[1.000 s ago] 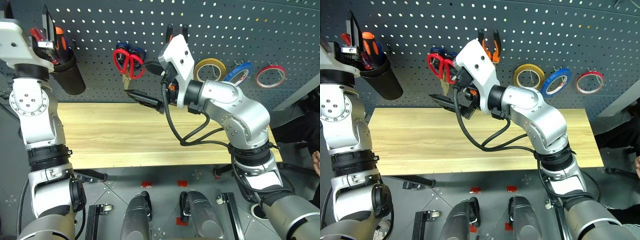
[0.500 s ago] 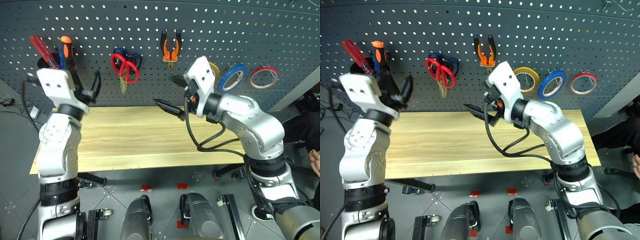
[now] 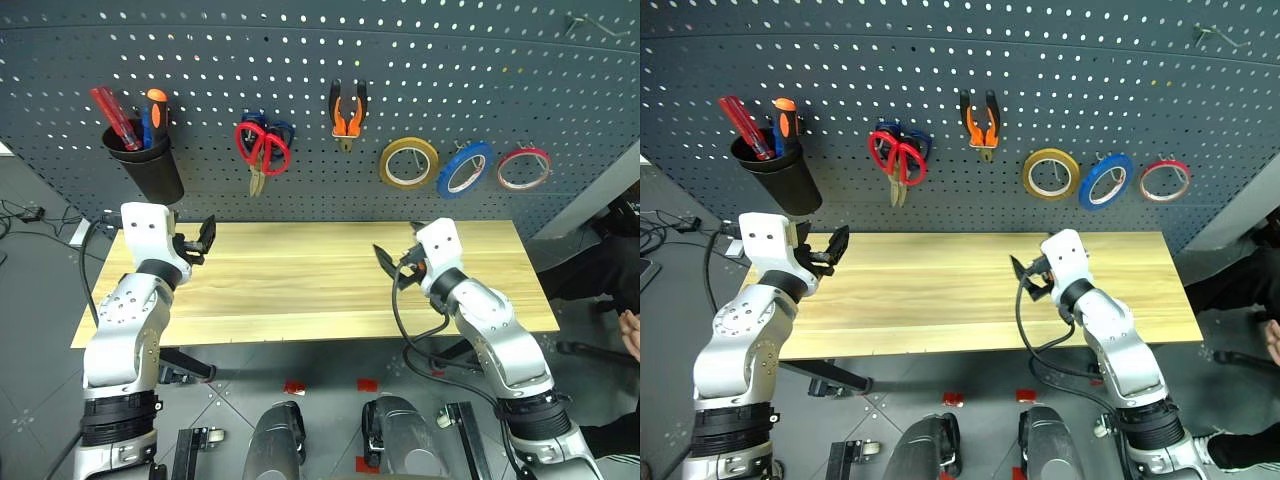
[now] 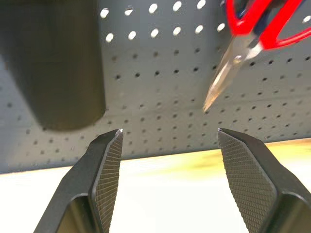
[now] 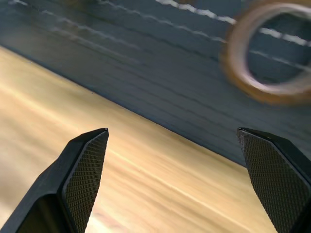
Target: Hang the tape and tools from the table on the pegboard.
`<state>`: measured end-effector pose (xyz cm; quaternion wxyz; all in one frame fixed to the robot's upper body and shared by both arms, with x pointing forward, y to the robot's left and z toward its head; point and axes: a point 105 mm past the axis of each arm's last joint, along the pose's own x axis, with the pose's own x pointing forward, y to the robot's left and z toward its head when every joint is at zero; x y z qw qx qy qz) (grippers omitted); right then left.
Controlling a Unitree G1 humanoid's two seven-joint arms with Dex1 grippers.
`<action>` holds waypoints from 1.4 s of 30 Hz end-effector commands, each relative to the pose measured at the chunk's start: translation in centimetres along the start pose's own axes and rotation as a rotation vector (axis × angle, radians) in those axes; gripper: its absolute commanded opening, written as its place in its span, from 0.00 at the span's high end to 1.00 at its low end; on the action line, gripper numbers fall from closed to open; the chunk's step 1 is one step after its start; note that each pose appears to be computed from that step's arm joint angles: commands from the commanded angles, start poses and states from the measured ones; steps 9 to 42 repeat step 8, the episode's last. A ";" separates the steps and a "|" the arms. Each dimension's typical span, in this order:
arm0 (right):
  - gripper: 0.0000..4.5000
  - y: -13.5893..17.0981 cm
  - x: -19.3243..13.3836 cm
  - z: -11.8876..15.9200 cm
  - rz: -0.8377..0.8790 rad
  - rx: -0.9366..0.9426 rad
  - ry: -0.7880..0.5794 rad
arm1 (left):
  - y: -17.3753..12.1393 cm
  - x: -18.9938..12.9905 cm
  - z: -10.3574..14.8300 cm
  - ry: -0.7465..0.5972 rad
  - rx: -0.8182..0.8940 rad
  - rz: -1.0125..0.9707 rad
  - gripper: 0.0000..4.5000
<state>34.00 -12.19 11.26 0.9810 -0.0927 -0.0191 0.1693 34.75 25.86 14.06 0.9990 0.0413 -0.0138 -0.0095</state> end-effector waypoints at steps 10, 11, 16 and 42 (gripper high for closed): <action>0.00 -5.4 -1.5 -5.8 -0.225 -0.003 0.078 | 0.6 -1.3 -3.3 -0.001 0.014 0.098 0.28; 0.00 -5.4 -1.5 -5.8 -0.225 -0.003 0.078 | 0.6 -1.3 -3.3 -0.001 0.014 0.098 0.28; 0.00 -5.4 -1.5 -5.8 -0.225 -0.003 0.078 | 0.6 -1.3 -3.3 -0.001 0.014 0.098 0.28; 0.00 -5.4 -1.5 -5.8 -0.225 -0.003 0.078 | 0.6 -1.3 -3.3 -0.001 0.014 0.098 0.28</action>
